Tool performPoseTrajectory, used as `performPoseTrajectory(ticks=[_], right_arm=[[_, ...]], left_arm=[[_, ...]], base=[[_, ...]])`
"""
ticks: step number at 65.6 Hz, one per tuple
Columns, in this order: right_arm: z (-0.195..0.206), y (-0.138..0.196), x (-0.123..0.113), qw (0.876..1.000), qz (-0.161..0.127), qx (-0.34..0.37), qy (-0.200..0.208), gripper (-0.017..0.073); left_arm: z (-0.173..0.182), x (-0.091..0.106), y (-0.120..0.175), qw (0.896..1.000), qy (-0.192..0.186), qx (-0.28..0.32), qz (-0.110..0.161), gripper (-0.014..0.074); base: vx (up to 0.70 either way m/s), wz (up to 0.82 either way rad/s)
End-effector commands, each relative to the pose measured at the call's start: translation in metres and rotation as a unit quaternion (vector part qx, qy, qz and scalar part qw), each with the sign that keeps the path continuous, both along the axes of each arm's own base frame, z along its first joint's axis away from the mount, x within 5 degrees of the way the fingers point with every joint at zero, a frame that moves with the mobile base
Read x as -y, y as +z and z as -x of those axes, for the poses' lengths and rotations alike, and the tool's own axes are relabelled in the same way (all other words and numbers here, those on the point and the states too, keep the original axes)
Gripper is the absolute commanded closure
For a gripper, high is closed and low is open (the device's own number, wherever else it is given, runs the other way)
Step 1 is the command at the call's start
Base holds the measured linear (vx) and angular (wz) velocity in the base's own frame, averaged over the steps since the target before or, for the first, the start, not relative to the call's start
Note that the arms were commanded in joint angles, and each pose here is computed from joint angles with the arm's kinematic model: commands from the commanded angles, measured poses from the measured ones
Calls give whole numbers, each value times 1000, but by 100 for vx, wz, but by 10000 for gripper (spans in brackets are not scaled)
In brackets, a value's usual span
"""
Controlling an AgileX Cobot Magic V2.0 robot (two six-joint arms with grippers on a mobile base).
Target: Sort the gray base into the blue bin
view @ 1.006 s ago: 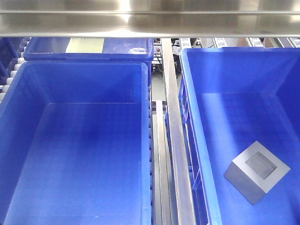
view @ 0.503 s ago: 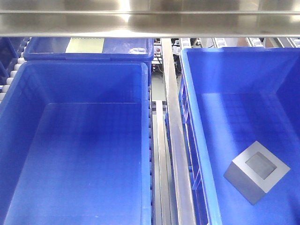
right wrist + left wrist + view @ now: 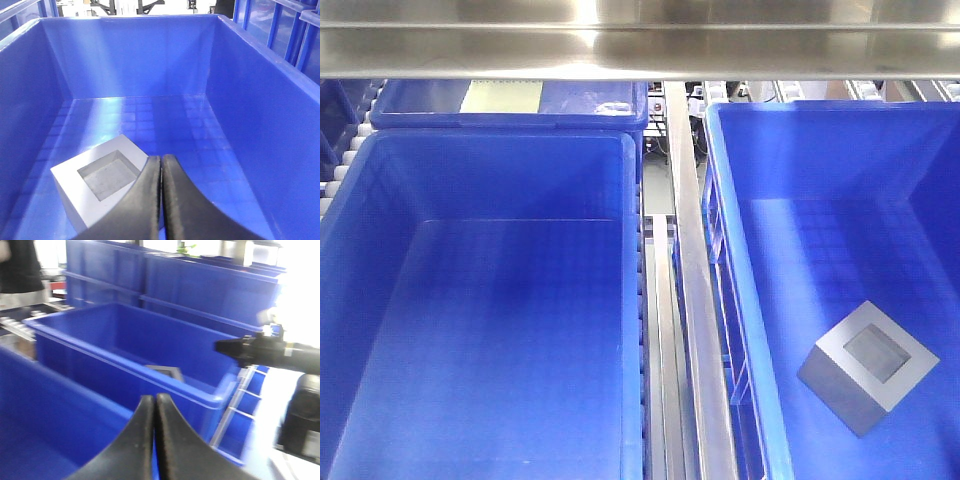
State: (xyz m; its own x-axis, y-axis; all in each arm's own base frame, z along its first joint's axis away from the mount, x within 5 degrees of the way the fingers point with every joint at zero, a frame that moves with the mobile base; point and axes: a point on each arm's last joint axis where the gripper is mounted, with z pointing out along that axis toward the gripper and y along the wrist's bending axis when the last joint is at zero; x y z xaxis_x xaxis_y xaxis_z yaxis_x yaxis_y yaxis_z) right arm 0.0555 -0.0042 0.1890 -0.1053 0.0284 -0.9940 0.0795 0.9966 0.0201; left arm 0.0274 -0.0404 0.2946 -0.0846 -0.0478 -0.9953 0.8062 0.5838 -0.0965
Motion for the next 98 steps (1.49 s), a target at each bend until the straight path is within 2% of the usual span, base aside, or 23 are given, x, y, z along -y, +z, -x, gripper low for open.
performPoseTrajectory(ticks=[1, 8, 15, 24, 34, 39, 43, 51, 54, 61, 76, 98], right_arm=[[-1, 2, 0, 1000, 9, 16, 0, 564], [-1, 2, 0, 1000, 9, 16, 0, 564], [-1, 2, 0, 1000, 9, 16, 0, 564], [-1, 2, 0, 1000, 9, 16, 0, 564], [-1, 2, 0, 1000, 9, 16, 0, 564], [-1, 2, 0, 1000, 9, 16, 0, 564], [-1, 2, 0, 1000, 9, 16, 0, 564], [-1, 2, 0, 1000, 9, 16, 0, 564], [-1, 2, 0, 1000, 9, 16, 0, 564], [-1, 2, 0, 1000, 9, 16, 0, 564], [-1, 2, 0, 1000, 9, 16, 0, 564], [-1, 2, 0, 1000, 9, 16, 0, 564]], left_arm=[[-1, -7, 11, 998, 53, 32, 19, 600], [0, -16, 11, 989, 133, 64, 0, 600], [4, -24, 12, 974, 210, 85, 4, 600], [9, -32, 13, 944, 312, 105, 9, 600], [11, -36, 14, 914, 389, 114, 6, 600], [11, -37, 14, 902, 416, 115, 1, 600], [11, -38, 14, 889, 441, 122, -15, 600], [10, -42, 12, 863, 479, 142, -70, 600], [8, -43, 9, 861, 481, 144, -80, 600], [2, -43, -1, 863, 479, 138, -79, 600], [-13, -42, -35, 871, 473, 120, -62, 600], [-26, -42, -82, 876, 469, 75, -84, 600]], base=[[0, 0], [0, 0], [0, 0], [0, 0], [0, 0], [0, 0], [0, 0], [0, 0], [0, 0], [0, 0], [0, 0], [0, 0]])
